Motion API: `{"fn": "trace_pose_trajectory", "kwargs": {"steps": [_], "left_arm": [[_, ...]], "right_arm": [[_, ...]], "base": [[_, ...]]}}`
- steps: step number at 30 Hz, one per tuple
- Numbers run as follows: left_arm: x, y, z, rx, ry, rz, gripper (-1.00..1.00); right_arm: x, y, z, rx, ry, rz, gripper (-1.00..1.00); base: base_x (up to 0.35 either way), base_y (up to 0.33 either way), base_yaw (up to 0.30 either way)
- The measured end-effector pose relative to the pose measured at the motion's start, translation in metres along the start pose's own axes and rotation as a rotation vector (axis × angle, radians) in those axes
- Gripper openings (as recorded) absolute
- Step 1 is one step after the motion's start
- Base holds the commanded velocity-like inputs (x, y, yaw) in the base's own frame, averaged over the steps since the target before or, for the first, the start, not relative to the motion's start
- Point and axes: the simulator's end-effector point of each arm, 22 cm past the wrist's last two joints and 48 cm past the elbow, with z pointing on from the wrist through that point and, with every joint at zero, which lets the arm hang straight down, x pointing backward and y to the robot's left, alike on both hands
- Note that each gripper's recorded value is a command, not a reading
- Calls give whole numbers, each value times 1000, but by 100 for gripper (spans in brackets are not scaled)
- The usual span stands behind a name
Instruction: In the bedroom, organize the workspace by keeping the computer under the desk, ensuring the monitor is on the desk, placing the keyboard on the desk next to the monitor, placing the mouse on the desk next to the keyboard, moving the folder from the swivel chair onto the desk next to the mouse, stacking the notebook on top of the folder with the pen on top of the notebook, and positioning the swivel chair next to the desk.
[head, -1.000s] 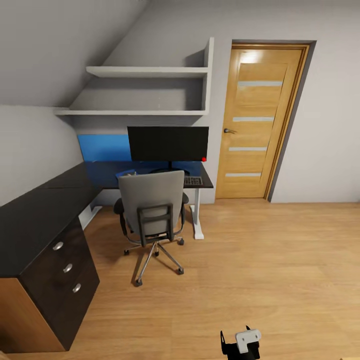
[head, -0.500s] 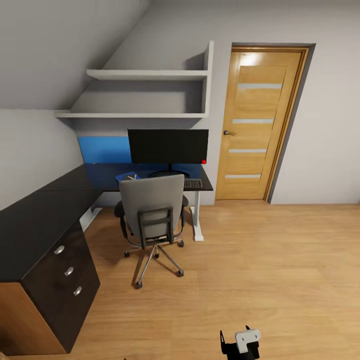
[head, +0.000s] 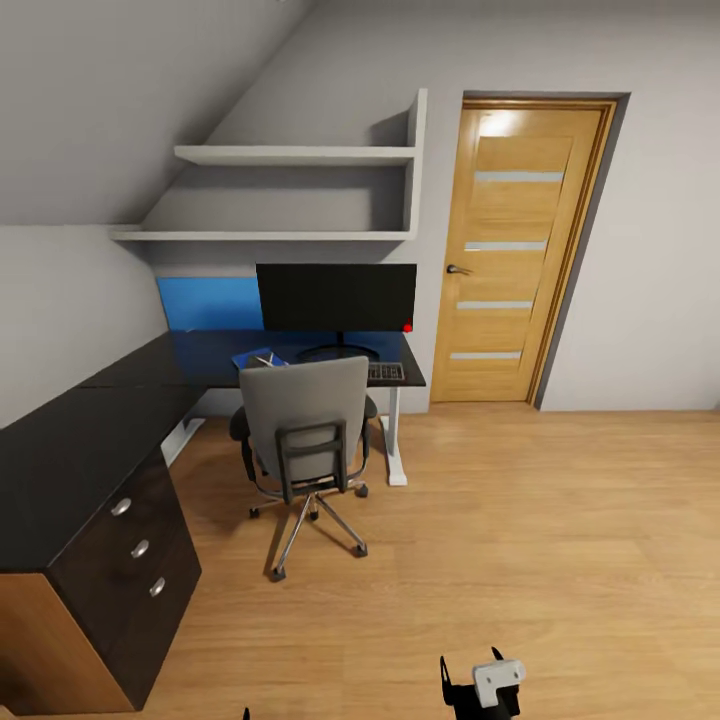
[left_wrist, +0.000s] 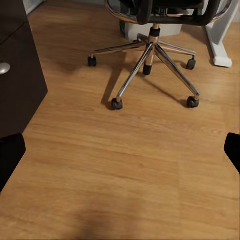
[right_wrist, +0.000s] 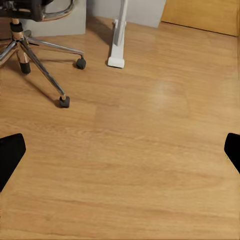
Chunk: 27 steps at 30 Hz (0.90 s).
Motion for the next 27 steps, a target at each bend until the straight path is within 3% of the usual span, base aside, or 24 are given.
{"fn": "trace_pose_trajectory", "kwargs": {"steps": [7,10,17,27], "left_arm": [[-12,0,-5,-1,-6,0,100],[-16,0,-7,-1,-7,1,100],[-26,-1,-11,0,-3,1,100],[-28,3,-27,-5,20,6,100]], "right_arm": [[-27,-5,-16,11,-117,41,100],[-35,-12,-24,44,-153,66,100],[-46,-23,-33,89,-173,84,100],[-58,-25,-42,100,-173,92,100]], "base": [[0,0,0],[0,0,0],[0,0,0],[0,0,0]]}}
